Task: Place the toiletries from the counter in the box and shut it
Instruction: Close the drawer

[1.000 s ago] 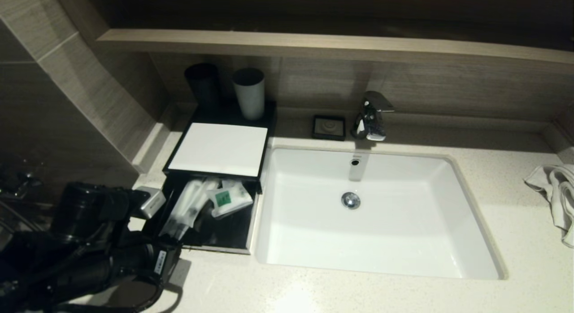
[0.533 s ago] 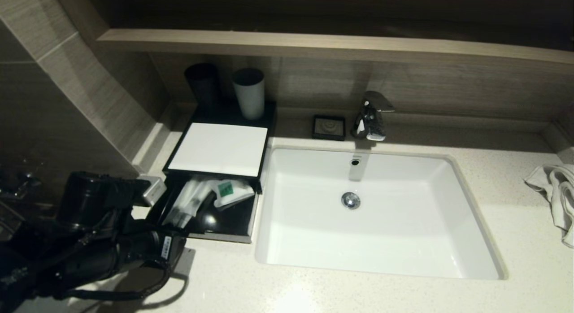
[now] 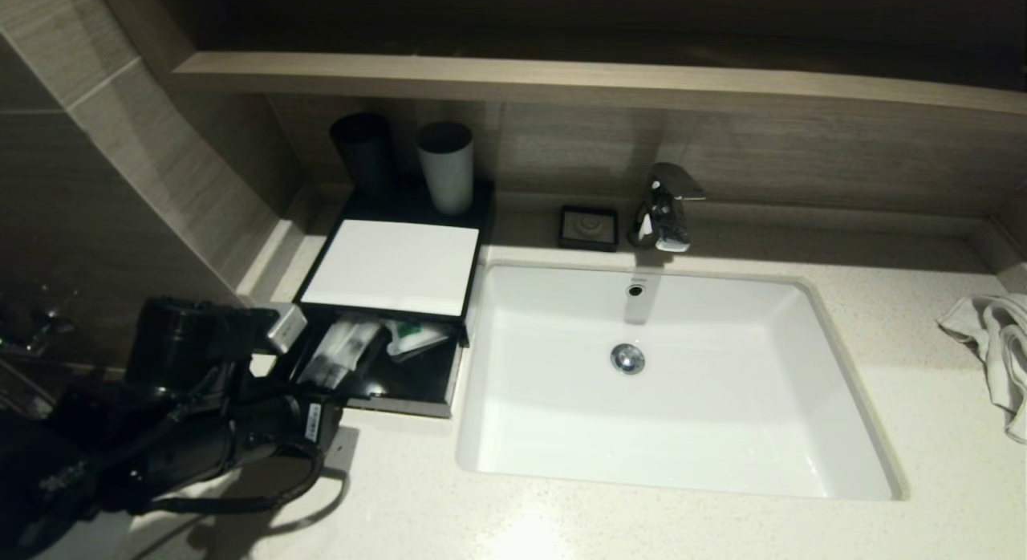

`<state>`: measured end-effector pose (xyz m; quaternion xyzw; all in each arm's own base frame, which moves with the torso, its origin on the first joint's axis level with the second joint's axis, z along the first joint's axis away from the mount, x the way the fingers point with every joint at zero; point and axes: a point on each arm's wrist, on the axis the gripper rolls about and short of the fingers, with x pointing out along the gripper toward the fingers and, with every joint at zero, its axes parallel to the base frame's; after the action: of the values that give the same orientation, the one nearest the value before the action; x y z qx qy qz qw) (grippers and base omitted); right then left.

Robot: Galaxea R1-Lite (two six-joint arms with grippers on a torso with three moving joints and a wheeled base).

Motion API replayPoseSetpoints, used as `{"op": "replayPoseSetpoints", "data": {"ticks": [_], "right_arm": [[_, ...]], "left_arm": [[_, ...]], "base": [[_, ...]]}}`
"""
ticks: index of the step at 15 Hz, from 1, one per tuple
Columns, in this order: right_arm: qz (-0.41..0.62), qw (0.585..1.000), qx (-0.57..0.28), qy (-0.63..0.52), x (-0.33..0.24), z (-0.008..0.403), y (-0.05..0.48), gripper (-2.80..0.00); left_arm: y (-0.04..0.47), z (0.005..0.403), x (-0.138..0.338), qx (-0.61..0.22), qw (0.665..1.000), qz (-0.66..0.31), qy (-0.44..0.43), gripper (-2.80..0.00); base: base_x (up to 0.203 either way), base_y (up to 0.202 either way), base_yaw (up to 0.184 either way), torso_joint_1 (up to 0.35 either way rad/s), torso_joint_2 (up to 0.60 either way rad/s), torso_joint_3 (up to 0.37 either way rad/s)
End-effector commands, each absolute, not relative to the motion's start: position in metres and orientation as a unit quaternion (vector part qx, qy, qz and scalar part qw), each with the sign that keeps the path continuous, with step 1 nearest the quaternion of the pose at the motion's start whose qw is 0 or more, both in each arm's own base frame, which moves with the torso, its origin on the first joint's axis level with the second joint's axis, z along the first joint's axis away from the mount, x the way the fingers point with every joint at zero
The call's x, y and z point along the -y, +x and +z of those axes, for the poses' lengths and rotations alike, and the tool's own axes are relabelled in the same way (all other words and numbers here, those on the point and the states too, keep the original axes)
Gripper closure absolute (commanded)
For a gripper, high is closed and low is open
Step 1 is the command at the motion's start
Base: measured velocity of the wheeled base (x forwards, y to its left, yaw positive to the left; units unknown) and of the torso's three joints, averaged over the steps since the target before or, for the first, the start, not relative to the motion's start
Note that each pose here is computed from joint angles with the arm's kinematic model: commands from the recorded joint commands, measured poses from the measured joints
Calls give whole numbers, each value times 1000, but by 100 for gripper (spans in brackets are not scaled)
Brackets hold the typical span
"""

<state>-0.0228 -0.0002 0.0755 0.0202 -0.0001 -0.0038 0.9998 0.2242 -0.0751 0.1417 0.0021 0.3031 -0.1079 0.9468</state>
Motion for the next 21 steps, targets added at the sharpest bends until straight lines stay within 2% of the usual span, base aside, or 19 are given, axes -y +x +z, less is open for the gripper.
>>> {"op": "replayPoseSetpoints", "data": {"ticks": [1, 21], "right_arm": [[-4, 1000, -1, 21, 0, 76, -23, 0], [-4, 1000, -1, 20, 0, 76, -23, 0]], "left_arm": [[231, 137, 77, -302, 948, -102, -10, 0], [250, 140, 84, -230, 968, -97, -38, 0]], "base": [[0, 0, 0, 0, 0, 0], [0, 0, 0, 0, 0, 0]]}}
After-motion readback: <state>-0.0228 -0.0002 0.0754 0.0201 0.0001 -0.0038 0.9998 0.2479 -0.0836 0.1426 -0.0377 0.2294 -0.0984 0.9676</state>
